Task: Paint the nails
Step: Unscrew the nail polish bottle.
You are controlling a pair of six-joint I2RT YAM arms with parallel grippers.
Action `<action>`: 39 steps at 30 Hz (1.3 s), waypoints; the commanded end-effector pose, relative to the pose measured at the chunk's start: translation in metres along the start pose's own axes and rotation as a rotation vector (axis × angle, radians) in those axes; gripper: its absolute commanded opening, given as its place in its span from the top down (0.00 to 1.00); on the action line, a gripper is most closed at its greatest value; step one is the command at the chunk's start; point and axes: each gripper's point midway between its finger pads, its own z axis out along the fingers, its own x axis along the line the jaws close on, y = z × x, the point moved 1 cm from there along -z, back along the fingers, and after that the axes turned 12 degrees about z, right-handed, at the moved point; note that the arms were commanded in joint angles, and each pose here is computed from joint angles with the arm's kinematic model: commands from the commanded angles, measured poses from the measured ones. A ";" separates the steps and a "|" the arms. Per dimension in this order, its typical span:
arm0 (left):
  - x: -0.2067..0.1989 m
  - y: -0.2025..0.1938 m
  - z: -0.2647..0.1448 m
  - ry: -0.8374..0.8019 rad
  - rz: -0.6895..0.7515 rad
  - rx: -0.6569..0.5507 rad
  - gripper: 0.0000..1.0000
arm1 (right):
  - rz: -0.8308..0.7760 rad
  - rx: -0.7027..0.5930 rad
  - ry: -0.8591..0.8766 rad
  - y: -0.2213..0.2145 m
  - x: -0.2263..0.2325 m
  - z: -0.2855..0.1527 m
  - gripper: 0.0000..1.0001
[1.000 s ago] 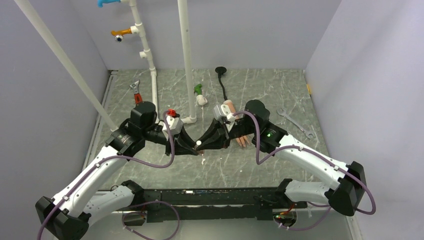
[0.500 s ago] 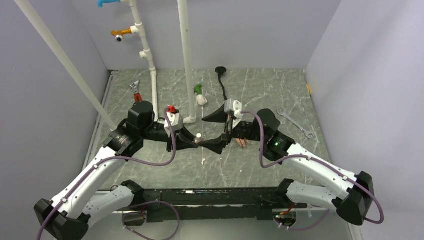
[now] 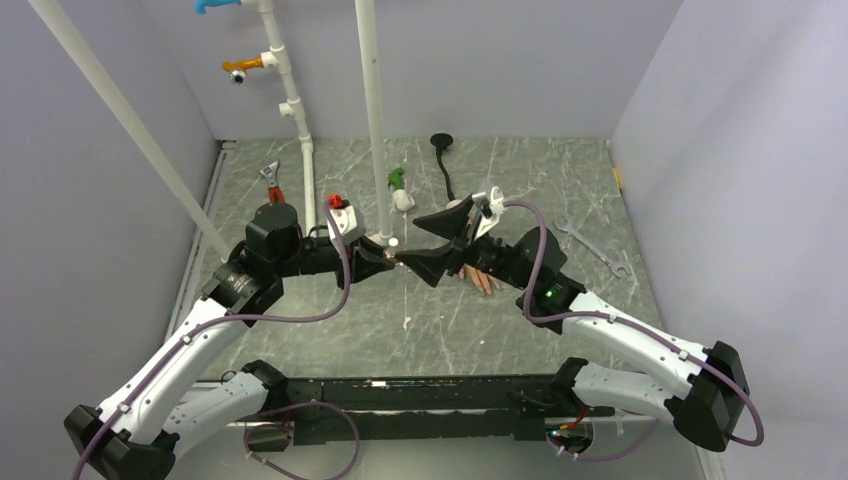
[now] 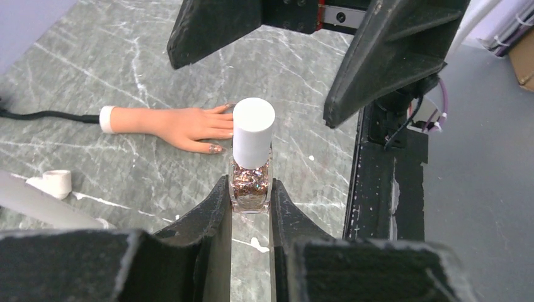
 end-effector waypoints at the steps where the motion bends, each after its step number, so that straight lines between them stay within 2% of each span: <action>1: 0.019 0.013 0.000 0.113 -0.055 -0.024 1.00 | 0.026 -0.103 -0.118 0.037 -0.008 0.008 0.15; 4: 0.030 0.011 -0.002 0.190 -0.121 0.004 1.00 | 0.047 -0.082 -0.189 0.039 -0.017 0.017 0.22; 9: 0.043 0.004 -0.003 0.271 -0.138 0.027 1.00 | 0.019 -0.086 -0.238 0.037 -0.014 0.027 0.23; 20: 0.036 0.000 0.004 0.196 -0.148 0.045 1.00 | -0.039 -0.009 -0.337 0.015 -0.018 0.046 0.24; 27: 0.036 0.000 0.004 0.196 -0.145 0.048 1.00 | -0.045 0.009 -0.359 0.005 -0.025 0.047 0.47; 35: 0.035 0.001 0.003 0.194 -0.140 0.049 1.00 | -0.055 0.061 -0.341 -0.007 -0.024 0.054 0.56; 39: 0.033 0.001 0.004 0.178 -0.139 0.049 1.00 | -0.069 0.077 -0.323 -0.012 -0.023 0.054 0.70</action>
